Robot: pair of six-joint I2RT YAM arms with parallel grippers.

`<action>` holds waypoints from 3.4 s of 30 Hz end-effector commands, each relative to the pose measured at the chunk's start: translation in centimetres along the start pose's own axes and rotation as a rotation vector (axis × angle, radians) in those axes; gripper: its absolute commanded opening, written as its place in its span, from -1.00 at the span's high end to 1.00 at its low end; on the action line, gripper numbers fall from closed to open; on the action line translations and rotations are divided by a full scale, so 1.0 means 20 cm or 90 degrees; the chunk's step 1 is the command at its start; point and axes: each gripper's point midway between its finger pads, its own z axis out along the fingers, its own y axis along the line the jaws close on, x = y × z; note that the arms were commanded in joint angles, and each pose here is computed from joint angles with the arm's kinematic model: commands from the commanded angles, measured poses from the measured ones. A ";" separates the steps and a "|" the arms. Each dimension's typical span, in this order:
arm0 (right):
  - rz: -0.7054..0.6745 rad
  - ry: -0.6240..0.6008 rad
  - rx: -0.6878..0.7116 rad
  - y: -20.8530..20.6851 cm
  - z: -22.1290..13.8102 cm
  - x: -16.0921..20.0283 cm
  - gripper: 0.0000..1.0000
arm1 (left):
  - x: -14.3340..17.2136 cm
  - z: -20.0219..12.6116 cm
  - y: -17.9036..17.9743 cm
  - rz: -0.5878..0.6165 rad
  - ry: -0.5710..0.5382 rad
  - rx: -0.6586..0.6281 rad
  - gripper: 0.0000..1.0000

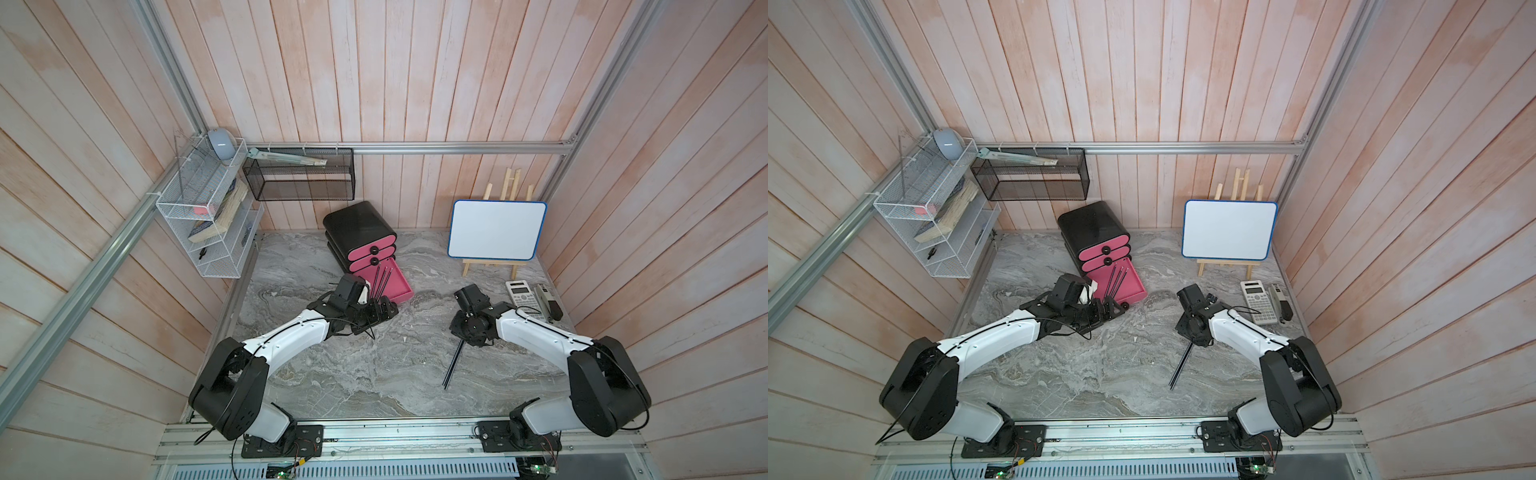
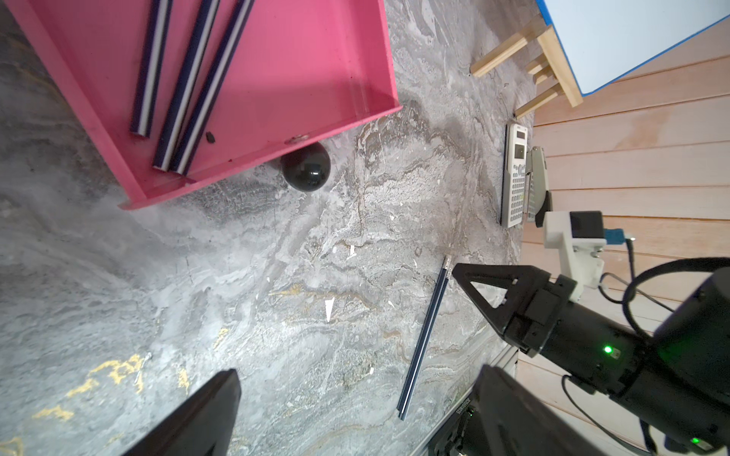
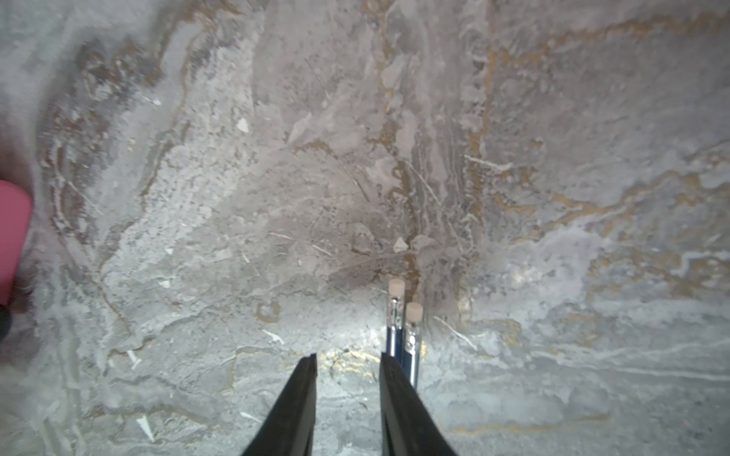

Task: Please place the pencils in the drawer according to their color
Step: Place the pencil in the drawer, then pick up the pencil from the center of the board.

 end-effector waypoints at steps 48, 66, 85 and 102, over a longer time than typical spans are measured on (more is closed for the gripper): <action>-0.007 0.012 0.039 -0.06 0.11 -0.05 0.40 | 0.01 0.05 0.00 0.007 0.004 0.018 -0.99; -0.003 0.004 -0.011 0.02 0.01 -0.08 0.38 | 0.01 0.06 0.00 0.005 0.005 0.022 -0.99; -0.011 0.037 0.006 0.00 0.10 -0.01 0.39 | 0.02 0.06 0.01 0.004 0.006 0.019 -0.99; -0.032 0.044 0.047 -0.05 0.18 -0.01 0.40 | 0.02 0.06 0.03 0.001 0.004 0.018 -0.99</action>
